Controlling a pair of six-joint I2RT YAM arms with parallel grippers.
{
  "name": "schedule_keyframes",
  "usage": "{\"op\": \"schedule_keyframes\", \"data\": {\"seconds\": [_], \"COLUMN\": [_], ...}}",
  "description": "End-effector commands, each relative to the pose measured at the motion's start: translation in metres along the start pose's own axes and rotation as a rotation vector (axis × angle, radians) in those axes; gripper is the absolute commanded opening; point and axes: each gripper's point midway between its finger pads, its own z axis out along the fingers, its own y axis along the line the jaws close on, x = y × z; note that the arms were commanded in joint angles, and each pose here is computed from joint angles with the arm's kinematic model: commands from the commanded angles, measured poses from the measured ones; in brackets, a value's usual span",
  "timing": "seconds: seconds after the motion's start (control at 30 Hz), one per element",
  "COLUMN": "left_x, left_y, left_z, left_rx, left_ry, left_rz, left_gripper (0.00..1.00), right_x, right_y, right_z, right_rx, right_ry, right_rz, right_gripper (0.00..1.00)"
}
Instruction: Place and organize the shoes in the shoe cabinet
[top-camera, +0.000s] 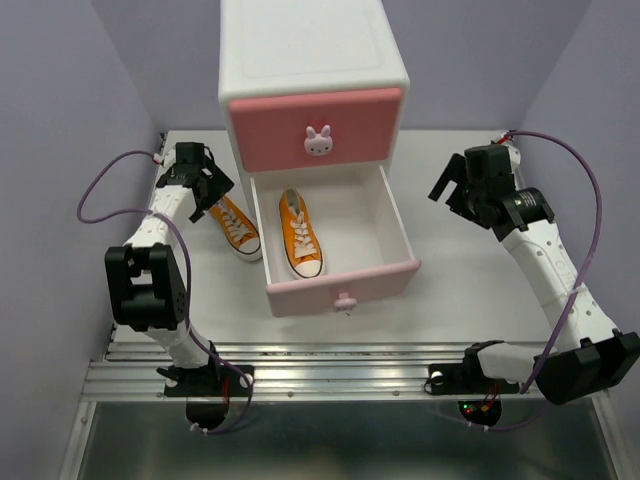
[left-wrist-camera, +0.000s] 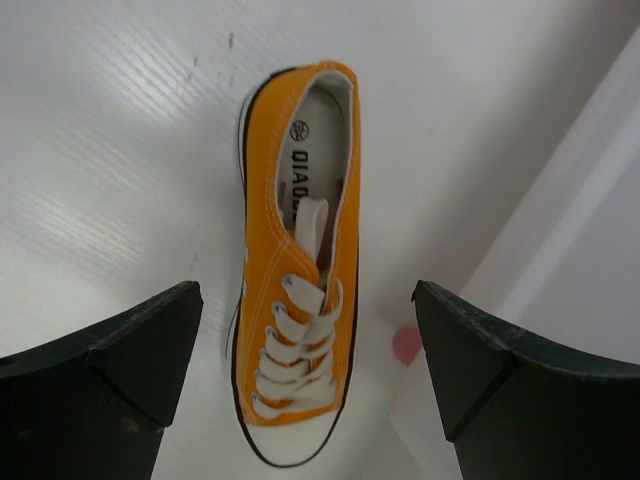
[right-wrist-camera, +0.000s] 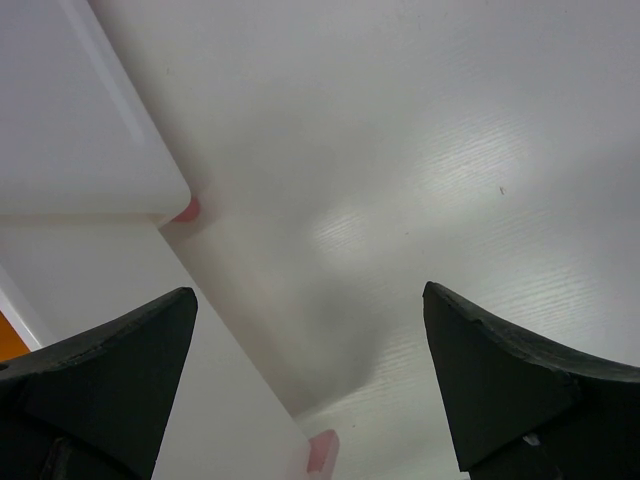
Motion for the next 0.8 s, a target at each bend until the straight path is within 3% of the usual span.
{"op": "schedule_keyframes", "data": {"seconds": [0.0, 0.4, 0.5, 0.63, 0.77], "left_x": [-0.032, 0.039, 0.050, 0.045, 0.002], "left_y": [-0.011, 0.019, 0.025, 0.021, 0.010], "left_z": [0.011, 0.052, 0.059, 0.052, 0.003], "left_rx": [0.034, -0.010, -0.033, -0.021, 0.005], "left_ry": [-0.068, 0.098, 0.133, 0.122, -0.002], "left_rz": [-0.025, -0.013, -0.001, -0.005, -0.015], "left_gripper": [0.99, 0.91, 0.75, 0.00, 0.00], "right_x": [-0.015, -0.015, -0.016, -0.018, -0.019], "right_y": [0.000, -0.007, -0.009, -0.007, -0.006], "right_z": [-0.011, -0.019, -0.021, -0.023, -0.026], "right_rx": [-0.011, 0.001, 0.006, 0.001, -0.005], "right_ry": [-0.043, -0.062, -0.068, -0.072, -0.068], "right_rz": [-0.005, 0.021, 0.025, 0.036, 0.052], "right_gripper": [1.00, 1.00, 1.00, 1.00, 1.00]}}
